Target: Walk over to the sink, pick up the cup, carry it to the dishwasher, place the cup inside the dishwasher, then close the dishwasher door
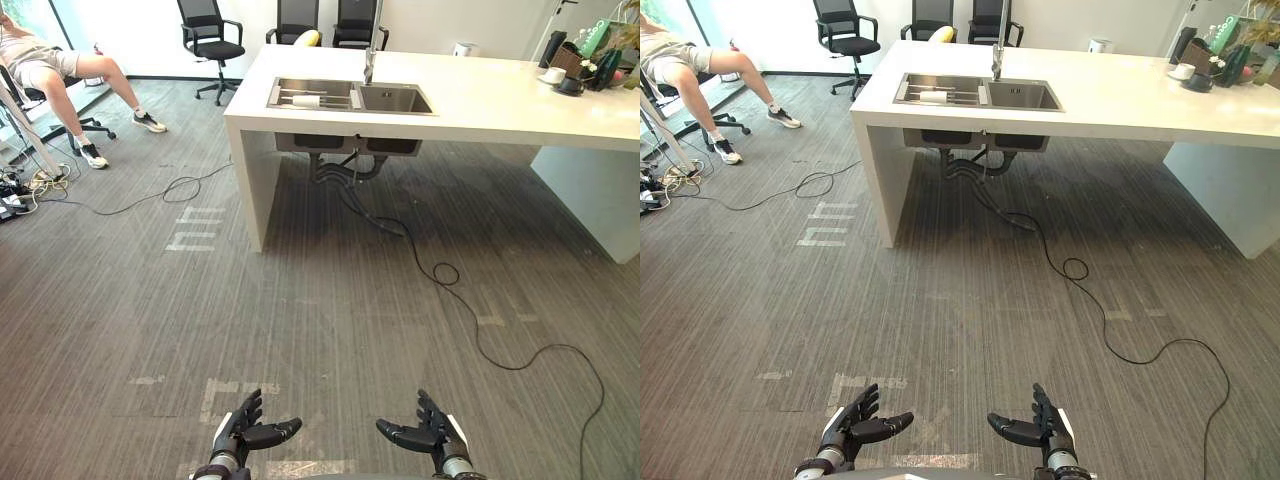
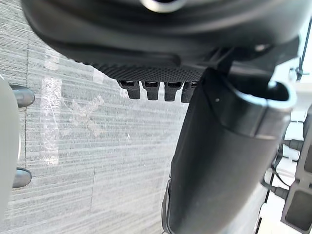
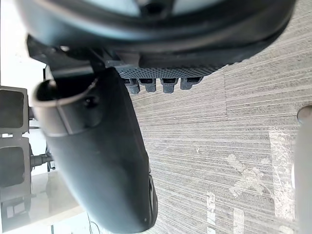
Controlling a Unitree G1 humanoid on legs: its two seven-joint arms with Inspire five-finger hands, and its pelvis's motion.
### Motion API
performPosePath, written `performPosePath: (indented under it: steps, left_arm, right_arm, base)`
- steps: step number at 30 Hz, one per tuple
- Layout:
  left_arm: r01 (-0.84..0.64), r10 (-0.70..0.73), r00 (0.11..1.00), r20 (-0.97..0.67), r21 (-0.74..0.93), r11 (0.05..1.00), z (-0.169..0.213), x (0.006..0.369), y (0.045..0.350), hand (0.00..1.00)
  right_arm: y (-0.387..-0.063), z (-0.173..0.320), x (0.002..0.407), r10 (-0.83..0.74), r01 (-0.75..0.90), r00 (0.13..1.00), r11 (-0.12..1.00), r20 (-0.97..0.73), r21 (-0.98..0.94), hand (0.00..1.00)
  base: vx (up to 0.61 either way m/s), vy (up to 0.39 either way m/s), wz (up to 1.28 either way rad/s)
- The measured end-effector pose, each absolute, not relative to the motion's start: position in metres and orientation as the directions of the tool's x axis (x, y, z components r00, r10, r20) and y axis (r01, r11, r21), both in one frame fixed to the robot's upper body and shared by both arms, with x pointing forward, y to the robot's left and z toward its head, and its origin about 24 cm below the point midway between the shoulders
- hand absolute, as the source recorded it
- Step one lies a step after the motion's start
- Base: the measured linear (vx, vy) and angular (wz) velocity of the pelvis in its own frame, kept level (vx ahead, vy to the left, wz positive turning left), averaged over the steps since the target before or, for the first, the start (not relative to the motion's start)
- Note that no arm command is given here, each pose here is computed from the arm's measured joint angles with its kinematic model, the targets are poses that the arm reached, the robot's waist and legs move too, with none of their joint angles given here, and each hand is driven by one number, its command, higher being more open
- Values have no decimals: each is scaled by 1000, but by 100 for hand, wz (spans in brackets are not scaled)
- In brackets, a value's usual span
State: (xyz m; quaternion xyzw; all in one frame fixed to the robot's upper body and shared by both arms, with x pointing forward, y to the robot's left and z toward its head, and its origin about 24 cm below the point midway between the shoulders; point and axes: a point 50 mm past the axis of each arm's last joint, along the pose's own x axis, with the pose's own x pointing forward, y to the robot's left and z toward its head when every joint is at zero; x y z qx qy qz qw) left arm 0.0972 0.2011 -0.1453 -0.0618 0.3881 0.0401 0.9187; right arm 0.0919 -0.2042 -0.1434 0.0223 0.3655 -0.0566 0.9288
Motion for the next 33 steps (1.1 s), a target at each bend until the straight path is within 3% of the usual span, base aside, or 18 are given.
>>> performPosePath:
  steps: [7,33]
  left_arm:
    - [-190,83,674,-734,-63,980,-146,82,216,100]
    - [-203,76,658,-749,-80,976,-148,68,217,100]
  right_arm:
    - [-218,-139,95,-101,124,747,992,-657,-12,100]
    - [-231,-135,92,-156,204,752,979,-640,1,100]
  base:
    - [-4,-5,3]
    - [-13,-4,-2]
